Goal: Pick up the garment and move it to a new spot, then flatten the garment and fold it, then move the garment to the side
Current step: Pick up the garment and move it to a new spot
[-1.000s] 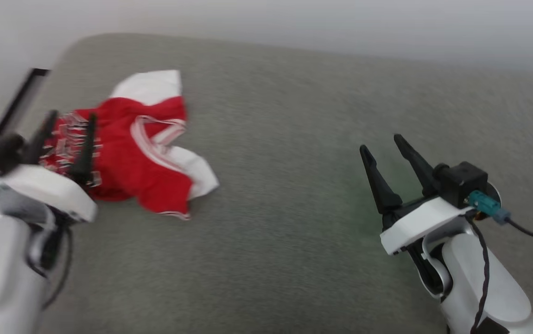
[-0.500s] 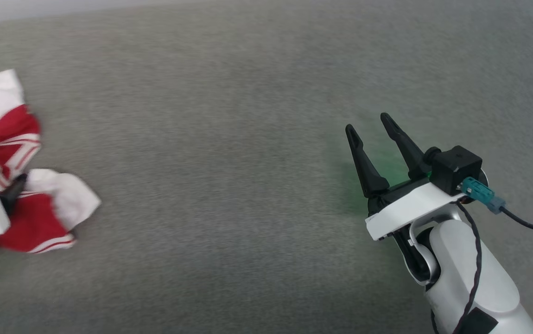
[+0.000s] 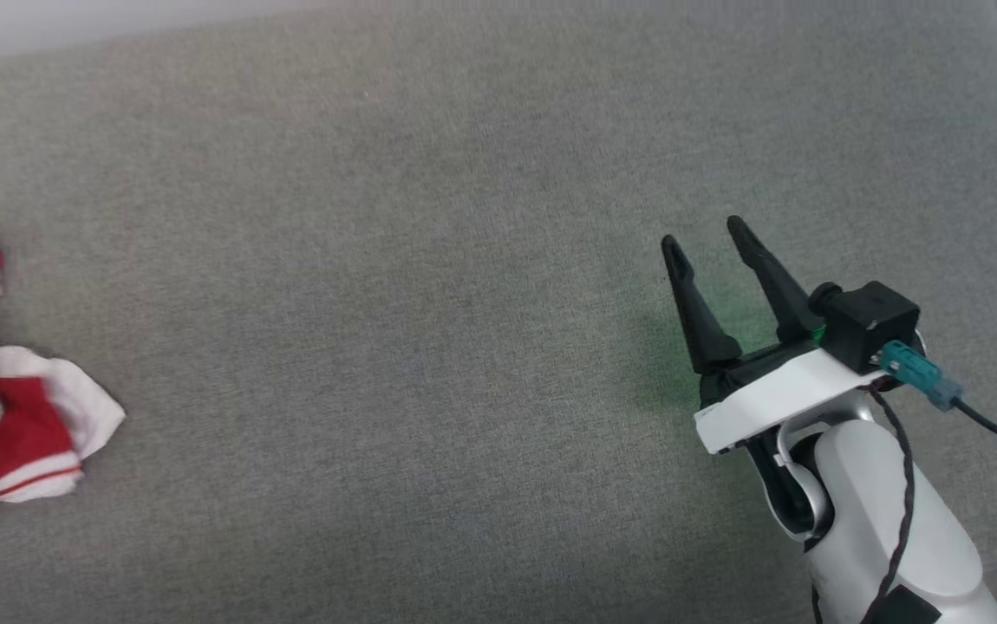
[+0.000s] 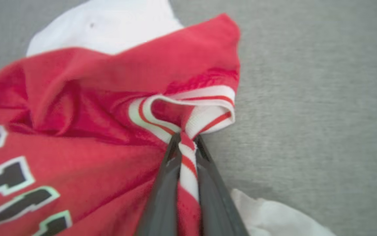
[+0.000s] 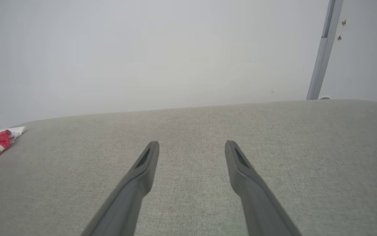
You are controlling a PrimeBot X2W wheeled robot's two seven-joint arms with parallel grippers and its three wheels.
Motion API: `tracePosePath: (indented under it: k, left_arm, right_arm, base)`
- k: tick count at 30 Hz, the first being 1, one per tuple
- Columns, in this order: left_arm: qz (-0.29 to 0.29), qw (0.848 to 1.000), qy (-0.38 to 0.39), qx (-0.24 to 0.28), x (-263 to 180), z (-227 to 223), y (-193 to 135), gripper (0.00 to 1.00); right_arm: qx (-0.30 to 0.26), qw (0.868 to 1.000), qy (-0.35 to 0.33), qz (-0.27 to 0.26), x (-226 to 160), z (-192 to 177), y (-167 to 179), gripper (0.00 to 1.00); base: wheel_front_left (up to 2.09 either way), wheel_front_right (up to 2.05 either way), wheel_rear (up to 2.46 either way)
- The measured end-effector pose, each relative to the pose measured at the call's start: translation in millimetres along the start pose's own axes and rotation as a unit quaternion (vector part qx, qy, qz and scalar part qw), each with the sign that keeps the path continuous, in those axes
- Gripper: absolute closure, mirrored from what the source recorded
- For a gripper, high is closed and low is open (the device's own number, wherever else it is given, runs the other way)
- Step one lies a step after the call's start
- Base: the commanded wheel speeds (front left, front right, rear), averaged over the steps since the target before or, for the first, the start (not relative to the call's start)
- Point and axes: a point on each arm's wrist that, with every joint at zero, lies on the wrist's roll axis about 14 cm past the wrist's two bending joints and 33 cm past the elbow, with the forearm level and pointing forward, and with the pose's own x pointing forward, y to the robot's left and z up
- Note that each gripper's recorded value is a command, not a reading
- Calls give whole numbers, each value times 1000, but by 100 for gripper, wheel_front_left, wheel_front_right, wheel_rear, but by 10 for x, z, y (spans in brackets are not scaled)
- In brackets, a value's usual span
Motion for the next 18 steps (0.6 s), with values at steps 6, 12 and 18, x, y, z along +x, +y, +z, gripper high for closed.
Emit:
tracePosePath:
  k: [6, 12, 18]
  left_arm:
    - [-86, 988, -111, 65, -152, 670, -684, 100]
    - [-212, 950, -183, 134, -331, 1177, -1767, 100]
    - [-339, 895, -229, 181, -677, 1449, -2888, 100]
  right_arm:
    - [14, 999, -31, -5, -57, 206, 39, 0]
    - [27, 998, -42, -24, -182, 278, -20, 0]
    - [37, 996, -57, -59, -331, 363, -200, 0]
  base:
    - [0, 0, 0]
    - [0, 0, 0]
    - [0, 0, 0]
